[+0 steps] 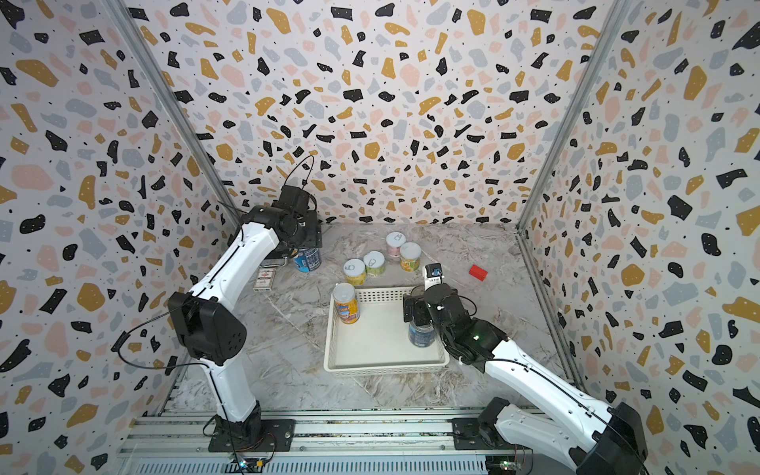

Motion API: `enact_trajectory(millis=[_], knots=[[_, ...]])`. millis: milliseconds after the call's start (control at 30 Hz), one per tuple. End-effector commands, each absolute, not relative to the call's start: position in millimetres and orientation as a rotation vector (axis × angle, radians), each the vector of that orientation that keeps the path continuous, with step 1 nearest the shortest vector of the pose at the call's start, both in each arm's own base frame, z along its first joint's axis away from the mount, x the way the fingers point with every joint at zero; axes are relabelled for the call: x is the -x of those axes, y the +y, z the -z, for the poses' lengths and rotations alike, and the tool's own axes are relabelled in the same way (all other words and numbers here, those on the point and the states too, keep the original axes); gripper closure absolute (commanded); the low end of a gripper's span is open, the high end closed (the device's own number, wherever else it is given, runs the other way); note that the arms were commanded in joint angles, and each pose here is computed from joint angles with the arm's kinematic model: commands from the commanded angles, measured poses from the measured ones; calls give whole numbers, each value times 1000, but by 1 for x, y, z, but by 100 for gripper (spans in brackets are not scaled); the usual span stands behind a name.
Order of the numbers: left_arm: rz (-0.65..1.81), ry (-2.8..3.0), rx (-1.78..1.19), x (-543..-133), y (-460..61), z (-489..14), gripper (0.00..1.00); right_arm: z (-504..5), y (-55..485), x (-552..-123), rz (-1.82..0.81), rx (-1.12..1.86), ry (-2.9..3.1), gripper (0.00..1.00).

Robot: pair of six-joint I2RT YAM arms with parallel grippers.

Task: Put the canned food in the basket
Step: Pick up the canned food from the center of the board.

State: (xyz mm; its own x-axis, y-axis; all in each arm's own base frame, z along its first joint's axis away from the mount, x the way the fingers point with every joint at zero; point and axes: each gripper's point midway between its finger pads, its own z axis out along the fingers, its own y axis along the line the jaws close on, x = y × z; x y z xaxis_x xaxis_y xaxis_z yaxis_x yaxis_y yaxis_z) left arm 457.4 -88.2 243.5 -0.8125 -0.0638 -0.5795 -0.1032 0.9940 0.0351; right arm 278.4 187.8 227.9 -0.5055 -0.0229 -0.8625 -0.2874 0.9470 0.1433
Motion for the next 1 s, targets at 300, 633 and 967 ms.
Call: enact_trajectory(millis=[300,633,967], knots=[[-46,2382,167,-384,-62,-318,48,-239,178,-281,-289,191,2041,0],[142,2320,169,-310,-63,-332,49,-242,177,-281,-292,189,2032,0],[312,2191,197,-259,-64,-322,50,-242,177,-281,-291,190,2030,0]])
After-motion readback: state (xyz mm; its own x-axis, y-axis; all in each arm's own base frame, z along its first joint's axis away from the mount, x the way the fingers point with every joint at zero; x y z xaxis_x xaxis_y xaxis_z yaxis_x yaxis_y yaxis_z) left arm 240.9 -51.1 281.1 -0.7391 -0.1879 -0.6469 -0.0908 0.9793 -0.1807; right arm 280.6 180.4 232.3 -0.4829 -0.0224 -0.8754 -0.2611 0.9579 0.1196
